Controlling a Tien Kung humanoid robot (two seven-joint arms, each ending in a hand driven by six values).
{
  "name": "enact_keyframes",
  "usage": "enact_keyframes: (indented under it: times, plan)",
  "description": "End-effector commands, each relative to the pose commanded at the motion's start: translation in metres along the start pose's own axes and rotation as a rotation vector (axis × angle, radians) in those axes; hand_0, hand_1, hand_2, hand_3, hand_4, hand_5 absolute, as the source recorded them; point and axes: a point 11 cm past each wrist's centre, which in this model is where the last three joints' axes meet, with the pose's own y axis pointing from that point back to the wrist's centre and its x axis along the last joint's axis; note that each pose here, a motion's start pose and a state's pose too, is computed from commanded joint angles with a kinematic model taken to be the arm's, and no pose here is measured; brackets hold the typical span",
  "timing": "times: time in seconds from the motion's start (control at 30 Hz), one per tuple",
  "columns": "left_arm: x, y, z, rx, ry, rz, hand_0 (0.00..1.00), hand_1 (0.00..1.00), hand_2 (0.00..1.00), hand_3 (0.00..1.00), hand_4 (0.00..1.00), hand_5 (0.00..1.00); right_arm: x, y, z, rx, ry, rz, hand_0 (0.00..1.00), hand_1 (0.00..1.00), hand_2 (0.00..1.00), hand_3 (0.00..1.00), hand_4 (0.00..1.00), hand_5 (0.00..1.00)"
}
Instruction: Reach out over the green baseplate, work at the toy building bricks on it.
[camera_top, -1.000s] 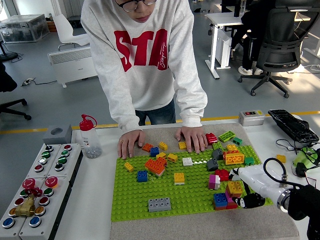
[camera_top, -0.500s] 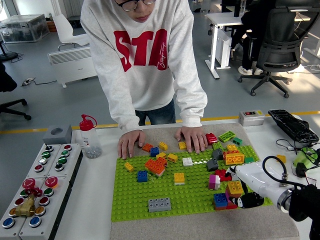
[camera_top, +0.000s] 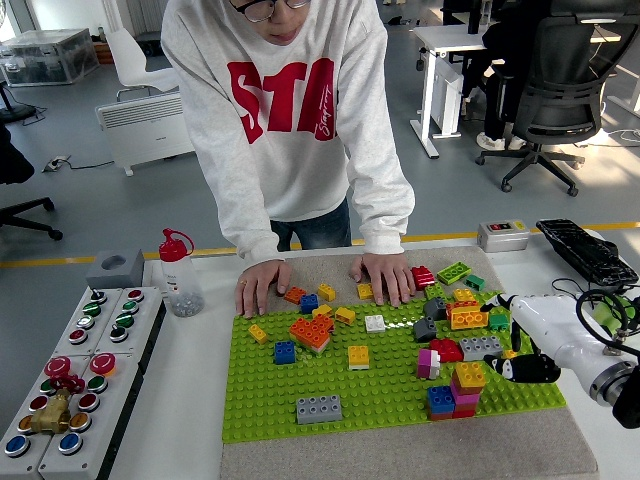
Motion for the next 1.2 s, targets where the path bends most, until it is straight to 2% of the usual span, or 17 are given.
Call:
enact_keyframes:
  times: [0.13, 0.17, 0.33, 0.37, 0.53, 0.57, 0.7, 0.9, 1.2]
  plan:
    - [0.001, 0.0, 0.002, -0.003, 0.001, 0.002, 0.681, 0.686, 0.655, 0.617, 0.36, 0.998, -0.003, 0.006, 0.005, 0.007, -0.064, 0.035, 0.534, 0.564, 0.594, 0.727, 0.67, 0.266]
    - [0.001, 0.0, 0.002, -0.004, 0.001, 0.003, 0.679, 0.686, 0.654, 0.618, 0.36, 0.998, -0.004, 0.008, 0.006, 0.01, -0.076, 0.045, 0.669, 0.691, 0.683, 0.682, 0.478, 0.212]
    - [0.003, 0.001, 0.003, -0.006, 0.0, 0.007, 0.679, 0.686, 0.654, 0.618, 0.36, 0.998, -0.011, 0.019, 0.007, 0.074, -0.153, 0.097, 0.669, 0.691, 0.683, 0.682, 0.478, 0.212]
    - [0.004, 0.001, 0.003, -0.006, -0.001, 0.007, 0.676, 0.685, 0.652, 0.618, 0.36, 0.998, -0.013, 0.022, 0.006, 0.088, -0.16, 0.107, 0.735, 0.725, 0.718, 0.657, 0.417, 0.198]
    - [0.004, 0.001, 0.004, -0.008, -0.001, 0.009, 0.676, 0.685, 0.652, 0.618, 0.36, 0.998, -0.02, 0.035, 0.003, 0.163, -0.207, 0.17, 0.735, 0.725, 0.718, 0.657, 0.417, 0.198]
    - [0.004, 0.001, 0.004, -0.008, -0.001, 0.009, 0.676, 0.685, 0.652, 0.618, 0.361, 0.998, -0.02, 0.037, 0.003, 0.171, -0.212, 0.178, 0.711, 0.695, 0.685, 0.603, 0.364, 0.178]
    - [0.004, 0.001, 0.004, -0.007, -0.002, 0.009, 0.676, 0.685, 0.652, 0.618, 0.361, 0.998, -0.025, 0.045, -0.005, 0.245, -0.234, 0.211, 0.711, 0.695, 0.685, 0.603, 0.364, 0.178]
    - [0.004, 0.001, 0.004, -0.006, -0.003, 0.008, 0.676, 0.685, 0.651, 0.618, 0.36, 0.998, -0.037, 0.048, -0.023, 0.327, -0.197, 0.175, 0.713, 0.693, 0.679, 0.592, 0.347, 0.172]
    - [0.004, 0.001, 0.004, -0.005, -0.003, 0.008, 0.677, 0.685, 0.65, 0.618, 0.36, 0.998, -0.047, 0.045, -0.035, 0.345, -0.165, 0.123, 0.731, 0.705, 0.682, 0.597, 0.311, 0.138]
